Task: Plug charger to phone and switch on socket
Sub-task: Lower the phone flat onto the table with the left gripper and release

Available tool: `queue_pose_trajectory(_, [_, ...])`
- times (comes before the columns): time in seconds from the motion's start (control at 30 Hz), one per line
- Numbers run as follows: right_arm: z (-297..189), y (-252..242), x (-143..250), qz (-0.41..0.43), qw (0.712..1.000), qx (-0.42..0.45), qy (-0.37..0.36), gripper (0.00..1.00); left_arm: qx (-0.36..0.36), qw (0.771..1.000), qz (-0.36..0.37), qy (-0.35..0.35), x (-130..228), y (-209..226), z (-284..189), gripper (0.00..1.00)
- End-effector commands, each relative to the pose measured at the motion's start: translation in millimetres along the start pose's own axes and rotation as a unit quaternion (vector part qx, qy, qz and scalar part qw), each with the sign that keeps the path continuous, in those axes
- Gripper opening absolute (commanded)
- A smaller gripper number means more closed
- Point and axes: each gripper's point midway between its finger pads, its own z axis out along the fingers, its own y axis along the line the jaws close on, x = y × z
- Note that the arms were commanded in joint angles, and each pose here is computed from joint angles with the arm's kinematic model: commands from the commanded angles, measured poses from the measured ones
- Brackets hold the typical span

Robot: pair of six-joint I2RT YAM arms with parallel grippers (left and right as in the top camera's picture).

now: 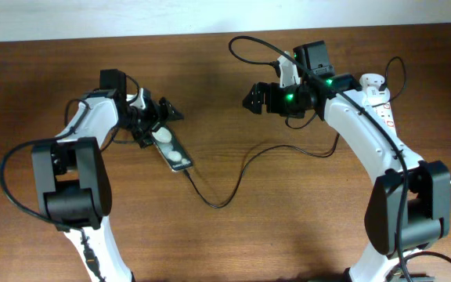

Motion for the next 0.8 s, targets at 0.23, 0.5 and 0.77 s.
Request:
queue_pose_trajectory(0.23, [-14,10,-10,-0.017,1.000,-0.007,-0.020,0.99,-0.138,0.990,-0.039,0.013,13,70,13,0.99])
queue_pose_trajectory(0.5, [-14,11,-10,-0.017,1.000,-0.007,-0.020,0.99,-0.187,0.981,-0.052,0.014,18,87,7,0.99])
queue_pose_trajectory(0.77, [-14,10,-10,-0.017,1.000,-0.007,-0.020,0.99,-0.220,0.975,-0.018,-0.020,11,82,-20,0.99])
